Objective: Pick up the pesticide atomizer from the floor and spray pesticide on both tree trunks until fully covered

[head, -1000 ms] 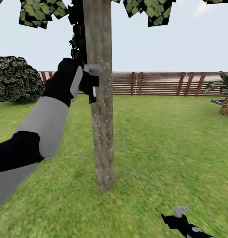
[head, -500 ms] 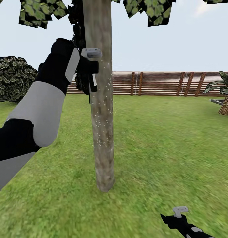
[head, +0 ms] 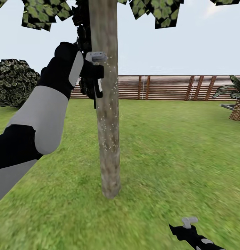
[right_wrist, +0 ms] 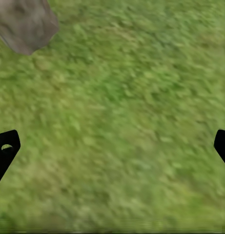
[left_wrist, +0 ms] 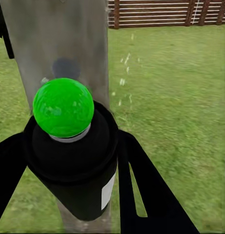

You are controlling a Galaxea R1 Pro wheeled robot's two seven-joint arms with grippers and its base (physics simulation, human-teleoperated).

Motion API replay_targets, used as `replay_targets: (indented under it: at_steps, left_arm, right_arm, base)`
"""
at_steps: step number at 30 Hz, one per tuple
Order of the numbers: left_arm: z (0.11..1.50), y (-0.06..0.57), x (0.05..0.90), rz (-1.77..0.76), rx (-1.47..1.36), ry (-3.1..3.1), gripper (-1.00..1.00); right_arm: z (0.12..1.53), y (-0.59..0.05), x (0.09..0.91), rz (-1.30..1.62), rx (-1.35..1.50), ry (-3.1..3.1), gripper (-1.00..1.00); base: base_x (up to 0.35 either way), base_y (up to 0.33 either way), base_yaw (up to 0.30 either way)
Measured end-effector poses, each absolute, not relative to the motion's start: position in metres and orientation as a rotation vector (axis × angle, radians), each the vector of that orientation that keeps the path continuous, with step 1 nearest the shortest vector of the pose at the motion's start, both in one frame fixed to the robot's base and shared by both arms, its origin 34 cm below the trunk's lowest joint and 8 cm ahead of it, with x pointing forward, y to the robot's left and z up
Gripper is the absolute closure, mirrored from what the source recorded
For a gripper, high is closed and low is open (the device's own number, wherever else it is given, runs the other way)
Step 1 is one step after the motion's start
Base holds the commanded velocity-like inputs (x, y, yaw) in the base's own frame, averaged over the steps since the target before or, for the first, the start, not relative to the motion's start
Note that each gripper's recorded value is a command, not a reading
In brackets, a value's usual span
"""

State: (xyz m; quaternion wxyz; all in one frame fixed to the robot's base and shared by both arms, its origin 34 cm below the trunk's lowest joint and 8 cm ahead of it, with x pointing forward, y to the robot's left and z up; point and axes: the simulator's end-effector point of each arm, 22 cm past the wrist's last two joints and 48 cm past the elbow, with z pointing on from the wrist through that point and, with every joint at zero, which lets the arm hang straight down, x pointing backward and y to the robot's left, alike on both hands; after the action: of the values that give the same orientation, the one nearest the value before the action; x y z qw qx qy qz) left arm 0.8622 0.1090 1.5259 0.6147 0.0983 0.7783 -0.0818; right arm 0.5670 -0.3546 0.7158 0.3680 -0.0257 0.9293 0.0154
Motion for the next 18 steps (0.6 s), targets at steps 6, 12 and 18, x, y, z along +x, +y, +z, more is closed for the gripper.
replay_targets:
  at_steps: [6, 12, 18]
  left_arm:
    - [1.476, 0.107, 0.88, -0.184, 0.23, 1.888, 1.0]
    - [1.417, 0.102, 0.911, -0.185, 0.229, 1.878, 1.0]
    - [1.382, 0.101, 0.918, -0.186, 0.231, 1.894, 1.0]
  right_arm:
    - [0.716, -0.352, 0.567, 0.044, -0.067, 2.386, -1.0]
    - [0.715, -0.35, 0.567, 0.047, -0.067, 2.386, -1.0]
    - [0.715, -0.35, 0.567, 0.047, -0.067, 2.386, -1.0]
  base:
    - [-0.053, 0.0, 0.0]
    - [0.0, 0.0, 0.0]
    - [0.0, 0.0, 0.0]
